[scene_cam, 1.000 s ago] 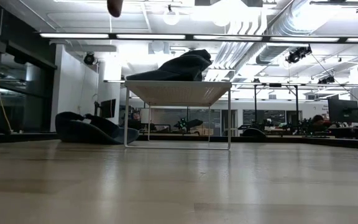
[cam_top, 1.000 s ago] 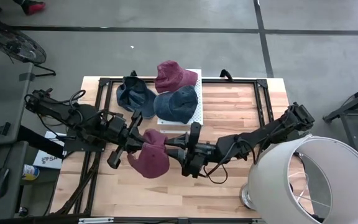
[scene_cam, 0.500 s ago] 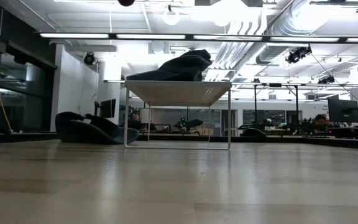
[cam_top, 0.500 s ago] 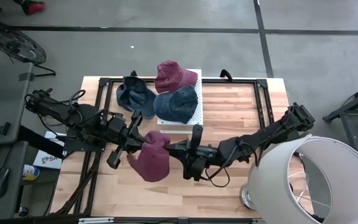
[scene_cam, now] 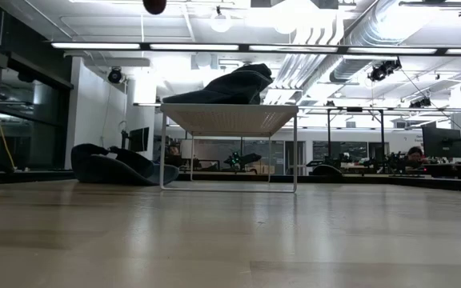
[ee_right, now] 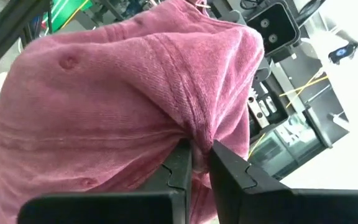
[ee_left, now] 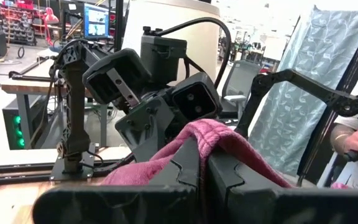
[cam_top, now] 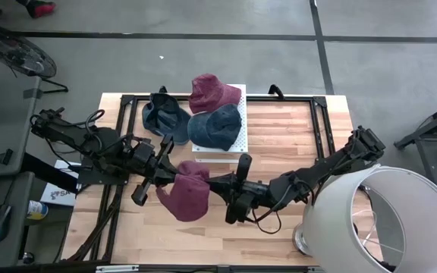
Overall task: Pick & Place hat
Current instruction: Stack the red cap on top of the other red cap on the shelf
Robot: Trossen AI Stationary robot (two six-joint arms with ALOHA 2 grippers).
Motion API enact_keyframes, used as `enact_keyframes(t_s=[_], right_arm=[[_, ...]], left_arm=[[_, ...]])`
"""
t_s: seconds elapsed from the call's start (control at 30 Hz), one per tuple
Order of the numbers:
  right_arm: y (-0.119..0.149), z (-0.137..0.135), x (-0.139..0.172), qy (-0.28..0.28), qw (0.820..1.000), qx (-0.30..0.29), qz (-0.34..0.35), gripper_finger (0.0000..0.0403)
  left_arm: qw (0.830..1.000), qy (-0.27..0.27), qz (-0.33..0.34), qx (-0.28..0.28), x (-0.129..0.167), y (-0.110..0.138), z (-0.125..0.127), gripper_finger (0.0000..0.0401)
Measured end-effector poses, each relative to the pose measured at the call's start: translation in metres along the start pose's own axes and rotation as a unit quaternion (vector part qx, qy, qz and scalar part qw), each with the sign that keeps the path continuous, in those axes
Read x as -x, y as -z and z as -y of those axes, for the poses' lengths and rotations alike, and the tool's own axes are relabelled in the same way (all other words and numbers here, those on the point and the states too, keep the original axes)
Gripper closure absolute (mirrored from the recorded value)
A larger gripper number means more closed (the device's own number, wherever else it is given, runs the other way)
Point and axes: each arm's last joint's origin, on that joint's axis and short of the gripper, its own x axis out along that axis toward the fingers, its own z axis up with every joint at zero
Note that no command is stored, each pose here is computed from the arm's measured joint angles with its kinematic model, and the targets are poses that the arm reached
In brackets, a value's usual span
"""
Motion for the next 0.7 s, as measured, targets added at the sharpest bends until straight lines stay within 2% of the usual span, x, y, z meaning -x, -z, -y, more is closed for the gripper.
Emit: enact_keyframes(t_s=[0.27, 0.4, 0.5, 0.7], right_arm=[[0.001, -0.002, 0.0, -0.01, 0.999, -0.029, -0.008, 0.0373], [-0.003, 0.002, 0.0, -0.028, 0.999, -0.033, -0.023, 0.0373], [-0.006, 0.006, 0.0, -0.037, 0.998, -0.029, -0.031, 0.0373], [-0.008, 0.011, 0.0, -0.05, 0.997, -0.03, -0.05, 0.0373]], left_arm=[[1.0, -0.001, -0.001, 0.008, 0.0, 0.0, 0.0, 0.0395], [0.999, -0.039, 0.004, 0.017, -0.001, 0.0, -0.002, 0.0377], [0.999, -0.05, 0.002, 0.016, -0.001, 0.001, -0.003, 0.0346], [0.997, -0.077, 0.005, 0.013, 0.0, 0.001, -0.004, 0.0253]])
